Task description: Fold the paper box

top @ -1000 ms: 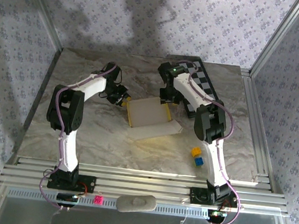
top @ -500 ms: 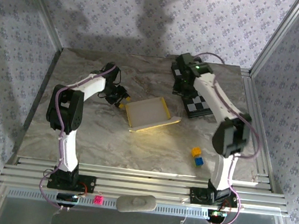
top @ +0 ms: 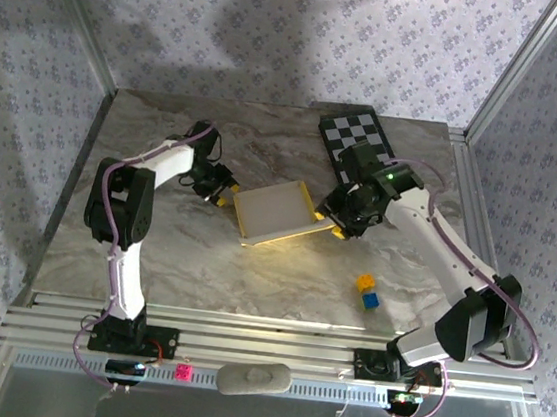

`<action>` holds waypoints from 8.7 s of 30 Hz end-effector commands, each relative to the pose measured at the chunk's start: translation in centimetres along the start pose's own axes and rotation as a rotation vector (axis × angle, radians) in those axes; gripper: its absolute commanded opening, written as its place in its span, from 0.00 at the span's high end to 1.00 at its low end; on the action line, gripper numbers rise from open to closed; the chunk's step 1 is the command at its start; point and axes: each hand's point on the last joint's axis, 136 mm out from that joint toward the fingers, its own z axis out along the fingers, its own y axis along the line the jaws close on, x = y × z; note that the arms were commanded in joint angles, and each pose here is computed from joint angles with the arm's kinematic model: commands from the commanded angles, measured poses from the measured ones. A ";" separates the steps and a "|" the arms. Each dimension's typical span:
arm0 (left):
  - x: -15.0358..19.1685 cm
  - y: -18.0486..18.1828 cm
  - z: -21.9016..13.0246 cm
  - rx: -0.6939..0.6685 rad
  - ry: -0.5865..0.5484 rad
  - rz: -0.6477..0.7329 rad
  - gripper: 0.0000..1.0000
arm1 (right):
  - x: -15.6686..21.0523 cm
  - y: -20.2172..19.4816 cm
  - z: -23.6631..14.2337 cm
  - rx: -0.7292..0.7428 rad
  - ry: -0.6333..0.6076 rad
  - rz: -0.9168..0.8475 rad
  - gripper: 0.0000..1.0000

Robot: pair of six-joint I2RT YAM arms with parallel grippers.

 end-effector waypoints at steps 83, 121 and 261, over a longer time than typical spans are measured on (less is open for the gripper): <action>11.4 -10.8 -25.9 0.420 -0.722 1.324 0.63 | -7.4 12.6 -3.3 0.373 -0.433 -1.451 1.00; 11.3 -16.1 -21.0 0.286 -0.989 1.857 0.55 | -3.1 13.7 -3.7 0.175 -0.395 -1.517 1.00; -3.2 -6.0 -8.8 0.073 -0.933 1.080 1.00 | -10.6 9.6 9.3 -0.291 0.182 0.417 0.53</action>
